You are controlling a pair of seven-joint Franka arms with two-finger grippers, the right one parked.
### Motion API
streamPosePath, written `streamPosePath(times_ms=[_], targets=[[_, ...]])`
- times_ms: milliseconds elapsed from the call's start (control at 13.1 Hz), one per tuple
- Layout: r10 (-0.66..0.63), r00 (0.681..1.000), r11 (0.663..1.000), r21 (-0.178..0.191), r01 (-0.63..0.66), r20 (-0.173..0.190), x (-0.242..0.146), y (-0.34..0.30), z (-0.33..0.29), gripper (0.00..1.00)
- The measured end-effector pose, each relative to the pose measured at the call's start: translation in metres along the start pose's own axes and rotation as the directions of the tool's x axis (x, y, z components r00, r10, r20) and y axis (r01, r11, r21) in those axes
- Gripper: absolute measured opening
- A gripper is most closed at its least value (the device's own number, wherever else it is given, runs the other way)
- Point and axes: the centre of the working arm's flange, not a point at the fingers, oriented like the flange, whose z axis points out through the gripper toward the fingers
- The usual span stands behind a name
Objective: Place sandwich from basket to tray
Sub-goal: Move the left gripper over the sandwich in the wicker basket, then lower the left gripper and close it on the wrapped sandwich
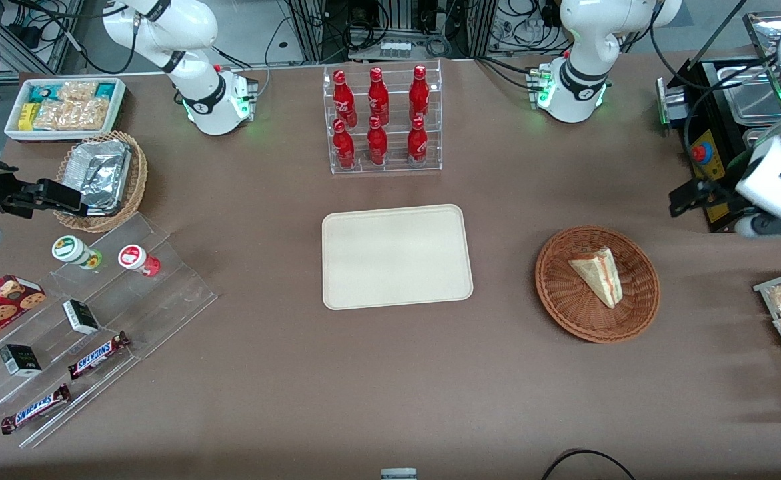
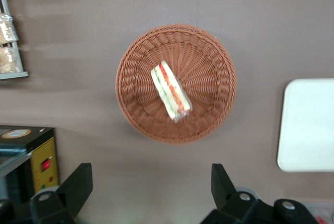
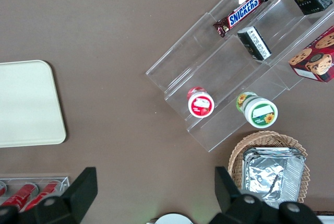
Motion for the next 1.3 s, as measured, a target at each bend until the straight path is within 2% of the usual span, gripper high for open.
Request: streamPosePath(times_ms=[305, 534, 686, 839, 992, 1297], targets=[[-0.163, 0.985, 0.987, -0.023, 0.161, -0.065, 0.005, 0.023, 0.100, 1.00], [-0.327, 0.939, 0.945, -0.060, 0.323, -0.105, -0.002, 0.029, 0.155, 1.00], [-0.404, 0.909, 0.914, -0.074, 0.398, -0.103, -0.008, 0.028, 0.186, 1.00], [-0.442, 0.892, 0.896, -0.076, 0.437, -0.092, -0.010, 0.028, 0.210, 1.00], [-0.449, 0.891, 0.893, -0.068, 0.445, -0.074, -0.008, 0.029, 0.231, 1.00], [-0.423, 0.905, 0.906, -0.015, 0.422, -0.043, -0.010, 0.029, 0.263, 1.00]])
